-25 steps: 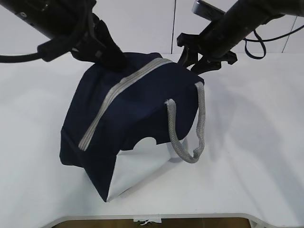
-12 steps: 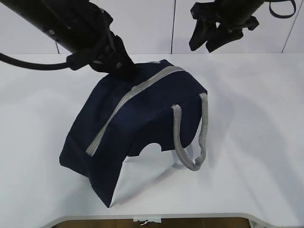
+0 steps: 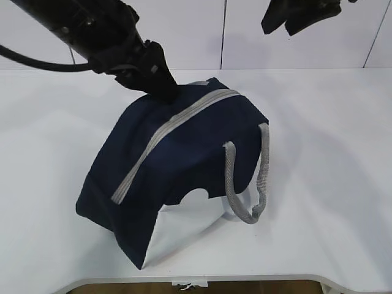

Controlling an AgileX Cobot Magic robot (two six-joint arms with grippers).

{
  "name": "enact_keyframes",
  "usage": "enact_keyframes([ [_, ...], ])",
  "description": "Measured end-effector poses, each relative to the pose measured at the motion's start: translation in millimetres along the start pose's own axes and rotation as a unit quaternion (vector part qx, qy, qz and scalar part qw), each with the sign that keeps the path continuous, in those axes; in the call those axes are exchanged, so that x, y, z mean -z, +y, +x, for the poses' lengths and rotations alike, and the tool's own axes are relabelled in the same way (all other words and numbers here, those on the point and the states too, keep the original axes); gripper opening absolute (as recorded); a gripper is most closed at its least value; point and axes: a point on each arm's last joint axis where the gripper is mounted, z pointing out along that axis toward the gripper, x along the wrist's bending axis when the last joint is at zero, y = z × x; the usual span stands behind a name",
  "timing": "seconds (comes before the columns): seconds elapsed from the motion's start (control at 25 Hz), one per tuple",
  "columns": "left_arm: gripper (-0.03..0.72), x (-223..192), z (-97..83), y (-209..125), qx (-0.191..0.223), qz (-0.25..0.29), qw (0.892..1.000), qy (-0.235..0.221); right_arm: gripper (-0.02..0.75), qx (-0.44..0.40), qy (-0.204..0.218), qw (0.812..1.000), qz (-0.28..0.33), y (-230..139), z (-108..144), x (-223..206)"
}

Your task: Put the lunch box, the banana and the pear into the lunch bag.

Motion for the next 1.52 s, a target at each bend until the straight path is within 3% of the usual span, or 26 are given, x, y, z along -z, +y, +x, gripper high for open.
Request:
enact_keyframes([
  [0.28,0.449,25.6,4.4,8.2,0.018,0.048,0.997,0.055,0.396,0.007,-0.019,1.000,-0.013,-22.4,11.3,43.3],
  [0.48,0.450,40.6,1.1,8.3,0.031,0.090,0.994,0.057,0.396,-0.002,-0.029,1.000,-0.003,-42.5,14.6,56.4],
  [0.84,0.431,60.1,-4.7,7.4,0.051,0.082,0.993,0.070,0.396,-0.015,-0.029,0.999,0.016,-87.9,23.3,76.7],
  [1.16,0.424,115.6,-32.6,-36.0,0.064,0.056,0.993,0.086,0.396,-0.010,-0.030,1.000,-0.003,-153.9,39.9,117.9],
  [1.52,0.424,192.7,-76.5,-109.7,0.040,-0.027,0.993,0.104,0.396,0.007,-0.032,0.997,-0.063,-230.9,57.3,159.8],
])
